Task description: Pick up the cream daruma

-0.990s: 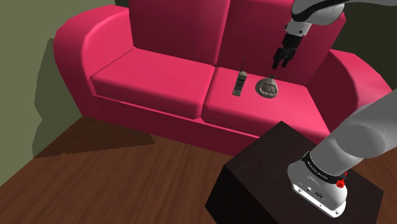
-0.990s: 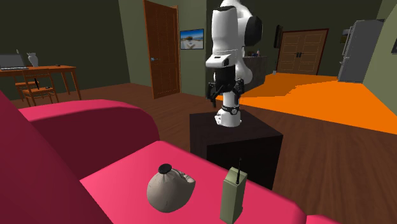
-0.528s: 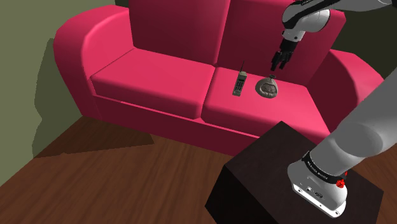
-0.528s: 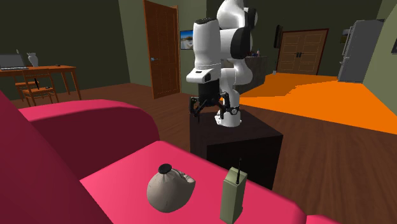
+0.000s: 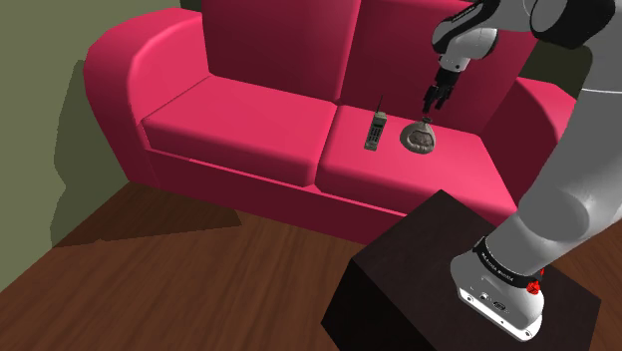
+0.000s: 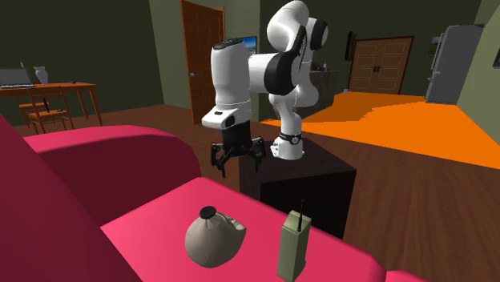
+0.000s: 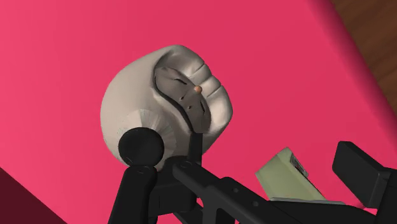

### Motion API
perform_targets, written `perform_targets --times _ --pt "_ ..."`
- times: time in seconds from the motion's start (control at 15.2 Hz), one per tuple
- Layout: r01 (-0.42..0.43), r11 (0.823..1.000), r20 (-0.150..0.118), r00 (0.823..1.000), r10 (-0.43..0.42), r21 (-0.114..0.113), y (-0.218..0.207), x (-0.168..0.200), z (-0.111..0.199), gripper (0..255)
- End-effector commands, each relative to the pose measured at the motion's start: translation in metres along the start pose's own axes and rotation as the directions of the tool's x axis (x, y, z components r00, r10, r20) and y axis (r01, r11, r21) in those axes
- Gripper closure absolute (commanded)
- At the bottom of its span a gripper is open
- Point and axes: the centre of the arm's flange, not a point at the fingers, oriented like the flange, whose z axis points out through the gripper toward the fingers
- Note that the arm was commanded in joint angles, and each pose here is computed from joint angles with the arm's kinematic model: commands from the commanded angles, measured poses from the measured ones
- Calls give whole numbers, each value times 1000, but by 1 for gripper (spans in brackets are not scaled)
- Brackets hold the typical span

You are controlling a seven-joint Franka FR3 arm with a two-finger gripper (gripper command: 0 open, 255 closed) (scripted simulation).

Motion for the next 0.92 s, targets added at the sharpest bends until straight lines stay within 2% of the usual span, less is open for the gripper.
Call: perform_targets --times 0.0,0.46,0.86 --pt "1 1000 -2 1000 -1 -2 22 10 11 0" --pt "2 1000 -7 1000 -2 -11 97 47 45 0" --pt "2 1000 -7 1000 -2 -12 102 50 72 0"
